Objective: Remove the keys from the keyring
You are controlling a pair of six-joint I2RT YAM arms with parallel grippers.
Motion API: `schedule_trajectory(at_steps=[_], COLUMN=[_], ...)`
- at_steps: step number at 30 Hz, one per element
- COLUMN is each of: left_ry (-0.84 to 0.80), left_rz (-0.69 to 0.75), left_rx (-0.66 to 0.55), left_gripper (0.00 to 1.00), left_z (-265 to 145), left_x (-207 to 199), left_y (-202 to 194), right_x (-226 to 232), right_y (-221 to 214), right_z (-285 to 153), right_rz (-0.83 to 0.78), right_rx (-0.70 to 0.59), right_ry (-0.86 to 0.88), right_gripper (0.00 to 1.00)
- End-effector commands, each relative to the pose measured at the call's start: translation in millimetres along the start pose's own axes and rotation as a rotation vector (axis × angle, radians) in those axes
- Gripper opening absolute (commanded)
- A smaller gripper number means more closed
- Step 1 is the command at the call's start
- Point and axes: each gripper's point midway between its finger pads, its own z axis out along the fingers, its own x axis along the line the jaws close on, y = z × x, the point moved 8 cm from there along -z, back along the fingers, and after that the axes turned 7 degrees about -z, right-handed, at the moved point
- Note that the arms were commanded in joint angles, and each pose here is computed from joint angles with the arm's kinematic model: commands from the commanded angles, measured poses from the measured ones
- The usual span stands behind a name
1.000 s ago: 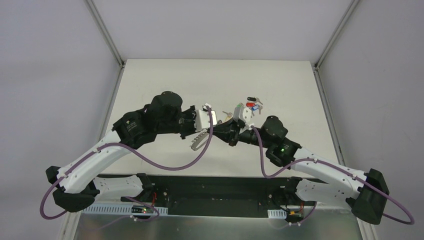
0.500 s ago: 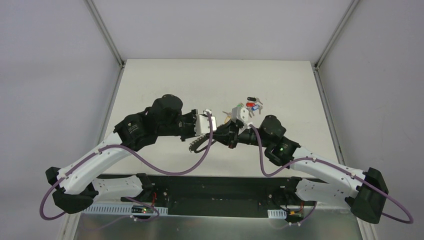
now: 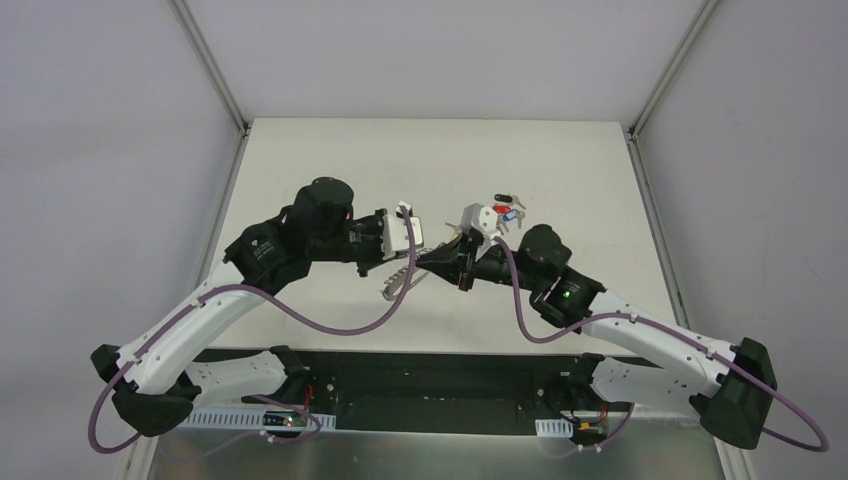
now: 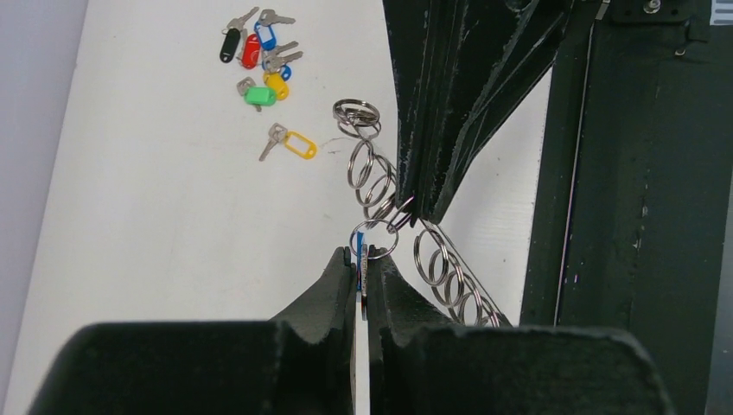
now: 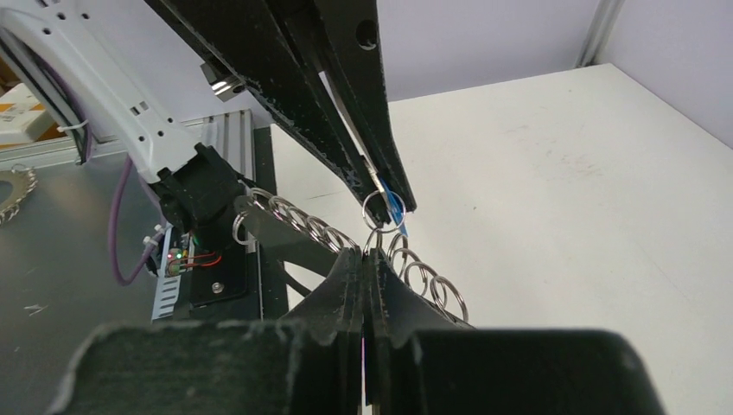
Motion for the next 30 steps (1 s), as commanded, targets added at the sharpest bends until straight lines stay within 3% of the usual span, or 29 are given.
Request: schedule_trajectory(at_steps=[1,2,4,6,14,20,25,30], left_ry=[-0.034,-0.057,-0.106,-0.147,-0.185,-0.210,-0.221,-0.220], left_rz=[-0.028,-0.031,-0.042,-0.053,-0.071,-0.070,-0.086,-0.089], left_rx=[-0.101,-0.107,-0.119,-0.122,-0.124,-0.122,-0.113,-0.095], left_gripper=[0.00,0.00,0.00,0.00,0.00,0.00,0.00,0.00], left_z=[-5,-4,-4,-4,-6,-8,-7,-3], left_x=[8,6,2,-2,-5,-8,-8,-6], left_y=[17,18,20,22,25,26,27,25], right_x=[-7,-9,-13,-14,-7,-6,-1,2], right_y=[9,8,7,5,4,3,5,6], right_z=[-7,-8,-8,-9,-4,-4,-5,-4], right_rz=[0.007,0.008,0.009,0.000,-0.034,-0.095,-0.125,-0.129], right_rx=[-0.011,-0.009,-0.004,0.000,-0.023,-0.068,-0.086,-0.109], right_ry=[-0.074,-0.092,-0.129,-0.137,-0.031,-0.008,0.051,0.072], right_gripper=[0.00,0.00,0.15,0.24,0.39,0.41,0.28,0.33])
